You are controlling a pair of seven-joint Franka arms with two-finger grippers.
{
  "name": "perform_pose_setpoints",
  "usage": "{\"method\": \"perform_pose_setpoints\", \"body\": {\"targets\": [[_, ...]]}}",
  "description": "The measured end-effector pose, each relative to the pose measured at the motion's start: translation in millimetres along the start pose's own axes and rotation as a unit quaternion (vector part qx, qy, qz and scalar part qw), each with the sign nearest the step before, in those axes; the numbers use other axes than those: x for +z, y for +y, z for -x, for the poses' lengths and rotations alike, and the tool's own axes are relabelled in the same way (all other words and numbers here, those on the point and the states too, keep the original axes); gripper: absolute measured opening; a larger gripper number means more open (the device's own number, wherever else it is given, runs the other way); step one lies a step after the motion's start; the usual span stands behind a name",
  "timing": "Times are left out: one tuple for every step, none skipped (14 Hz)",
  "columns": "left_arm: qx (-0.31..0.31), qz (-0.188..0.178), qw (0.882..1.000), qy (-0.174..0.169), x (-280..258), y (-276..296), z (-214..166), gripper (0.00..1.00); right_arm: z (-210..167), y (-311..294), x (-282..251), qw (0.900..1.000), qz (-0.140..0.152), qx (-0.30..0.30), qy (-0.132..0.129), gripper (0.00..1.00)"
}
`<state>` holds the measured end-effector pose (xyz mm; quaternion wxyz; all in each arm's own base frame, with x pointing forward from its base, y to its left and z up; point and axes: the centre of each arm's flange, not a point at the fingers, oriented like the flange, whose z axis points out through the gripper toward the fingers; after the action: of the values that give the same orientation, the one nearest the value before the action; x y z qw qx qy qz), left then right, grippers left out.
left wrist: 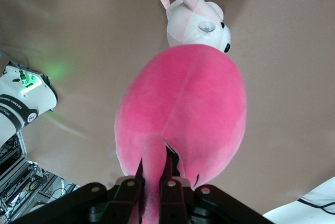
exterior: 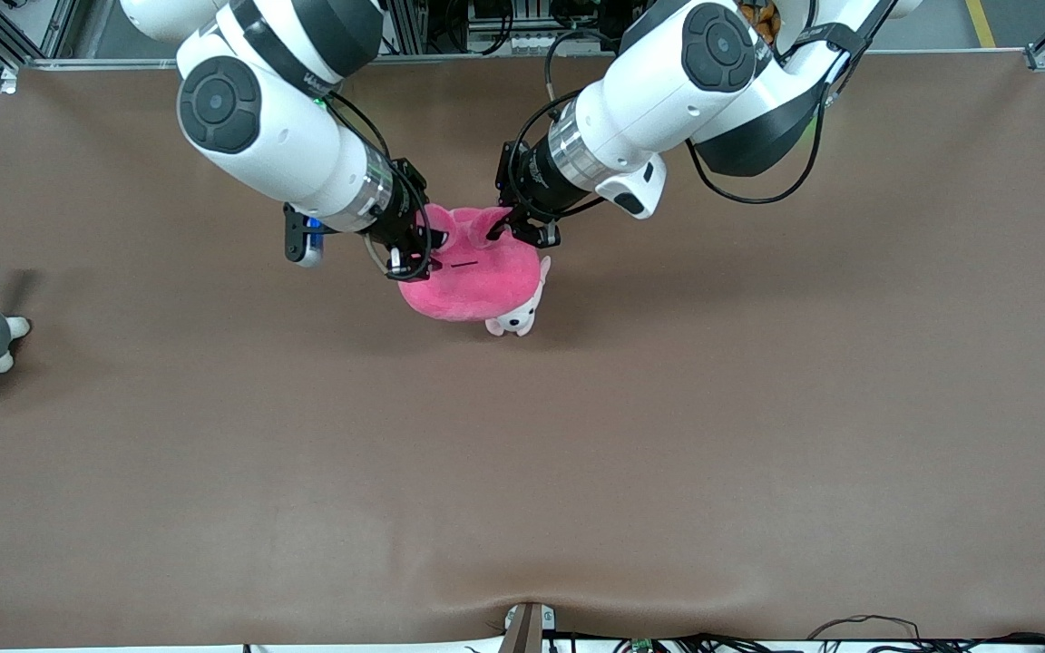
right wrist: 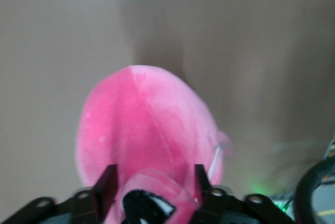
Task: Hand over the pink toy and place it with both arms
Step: 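Grasp the pink toy with the right gripper beside the left gripper, then carry the pink toy with the right gripper while the left gripper withdraws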
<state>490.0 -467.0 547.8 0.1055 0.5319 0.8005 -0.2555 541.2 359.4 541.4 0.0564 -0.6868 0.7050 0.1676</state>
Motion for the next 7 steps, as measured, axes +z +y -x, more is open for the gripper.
{"method": "perform_pose_setpoints", "body": {"targets": [[0.001,0.001,1.0,0.001,0.4,0.5,-0.2,0.11,-1.1,-6.2,-5.7,1.0,-0.015,0.014,-0.018,0.47],[0.001,0.002,1.0,0.001,0.6,1.0,-0.3,0.11,-2.2,-10.3,-9.8,0.999,-0.025,0.021,-0.03,0.37],[0.001,0.003,1.0,0.001,0.8,1.5,-0.3,0.11,-2.9,-11.9,-11.7,0.999,-0.028,0.023,-0.035,0.29],[0.001,0.004,1.0,0.001,0.9,1.8,-0.3,0.11,-2.8,-12.1,-11.9,0.999,-0.028,0.024,-0.036,0.21],[0.001,0.004,1.0,0.001,0.9,2.0,-0.2,0.11,-2.7,-12.1,-11.9,0.999,-0.028,0.024,-0.036,0.19],[0.001,0.005,1.0,0.001,0.8,2.2,-0.2,0.11,-3.3,-12.4,-12.2,0.999,-0.028,0.026,-0.037,0.17],[0.002,0.005,1.0,0.0,0.7,2.4,-0.1,0.15,-6.0,-14.4,-13.6,0.998,-0.03,0.031,-0.037,0.17]]}}
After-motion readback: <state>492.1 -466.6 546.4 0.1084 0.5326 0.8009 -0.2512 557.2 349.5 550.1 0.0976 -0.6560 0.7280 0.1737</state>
